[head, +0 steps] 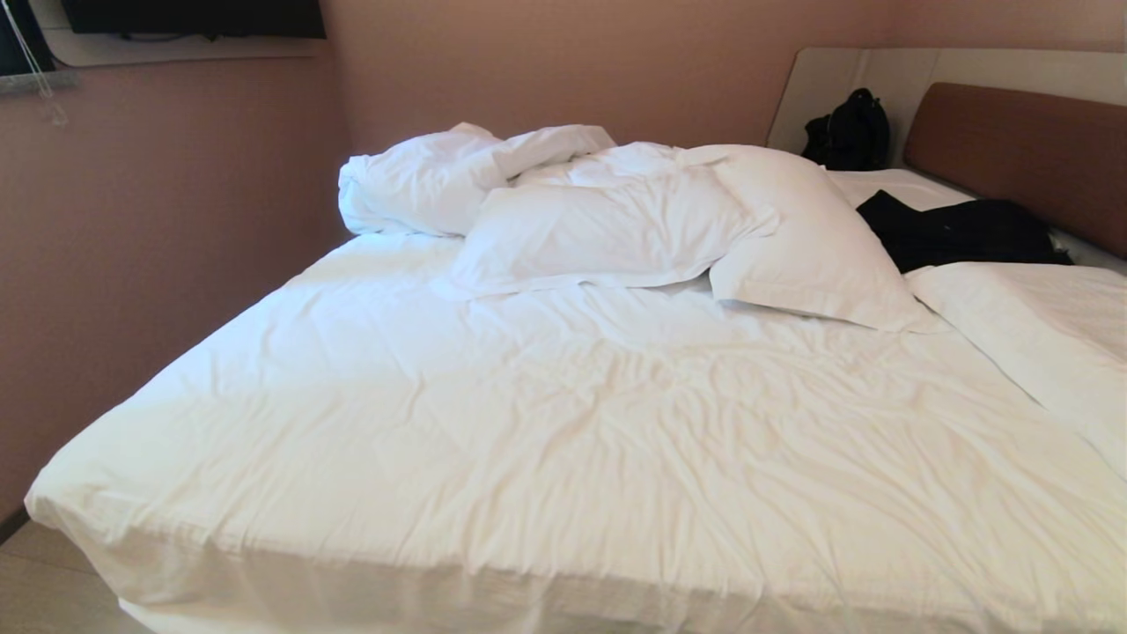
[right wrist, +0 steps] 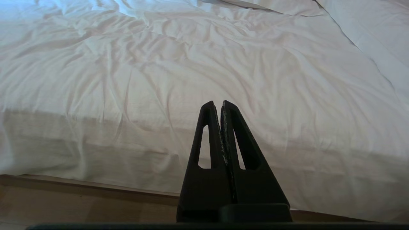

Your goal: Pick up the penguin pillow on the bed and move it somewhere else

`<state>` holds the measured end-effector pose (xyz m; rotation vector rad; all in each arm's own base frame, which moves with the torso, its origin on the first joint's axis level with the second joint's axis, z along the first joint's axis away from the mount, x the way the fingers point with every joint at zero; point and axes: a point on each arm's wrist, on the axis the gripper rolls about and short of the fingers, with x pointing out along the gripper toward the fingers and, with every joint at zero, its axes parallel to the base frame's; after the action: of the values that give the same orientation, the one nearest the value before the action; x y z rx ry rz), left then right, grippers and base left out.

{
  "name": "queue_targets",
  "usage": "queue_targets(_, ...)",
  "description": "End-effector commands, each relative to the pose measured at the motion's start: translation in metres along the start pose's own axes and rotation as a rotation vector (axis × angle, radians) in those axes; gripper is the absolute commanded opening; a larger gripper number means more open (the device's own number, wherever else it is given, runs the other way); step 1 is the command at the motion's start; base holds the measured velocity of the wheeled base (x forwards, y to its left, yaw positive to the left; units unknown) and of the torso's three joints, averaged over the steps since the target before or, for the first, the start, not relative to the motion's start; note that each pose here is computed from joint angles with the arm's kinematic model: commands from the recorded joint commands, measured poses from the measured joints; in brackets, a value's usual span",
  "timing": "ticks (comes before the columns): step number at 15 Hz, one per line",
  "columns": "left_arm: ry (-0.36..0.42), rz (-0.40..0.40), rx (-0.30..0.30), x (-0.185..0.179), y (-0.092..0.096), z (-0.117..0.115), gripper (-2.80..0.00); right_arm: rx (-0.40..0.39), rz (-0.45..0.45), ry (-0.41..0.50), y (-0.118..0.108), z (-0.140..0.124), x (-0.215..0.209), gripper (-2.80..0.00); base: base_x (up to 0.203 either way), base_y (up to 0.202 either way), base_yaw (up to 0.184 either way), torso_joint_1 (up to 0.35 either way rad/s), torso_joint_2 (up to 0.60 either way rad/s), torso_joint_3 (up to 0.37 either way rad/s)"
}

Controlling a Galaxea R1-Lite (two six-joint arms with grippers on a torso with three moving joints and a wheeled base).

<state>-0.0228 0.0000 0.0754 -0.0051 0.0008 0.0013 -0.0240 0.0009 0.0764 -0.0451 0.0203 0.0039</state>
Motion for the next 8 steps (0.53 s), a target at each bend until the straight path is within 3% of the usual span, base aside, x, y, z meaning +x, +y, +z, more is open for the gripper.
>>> queue_targets(1,0.001,0.0,0.001,0.0001,0.0,-0.0004,-2.8,0.0,0.0,0.001,0.0,0.0,0.0,-2.8,0.0,0.0,0.0,0.0,0.0,0.0)
queue_targets(8,0.001,0.0,-0.001,0.0001,0.0,-0.0004,-2.8,0.0,0.0,0.001,0.0,0.0,0.0,-2.8,0.0,0.018,0.002,0.001,0.0,0.001)
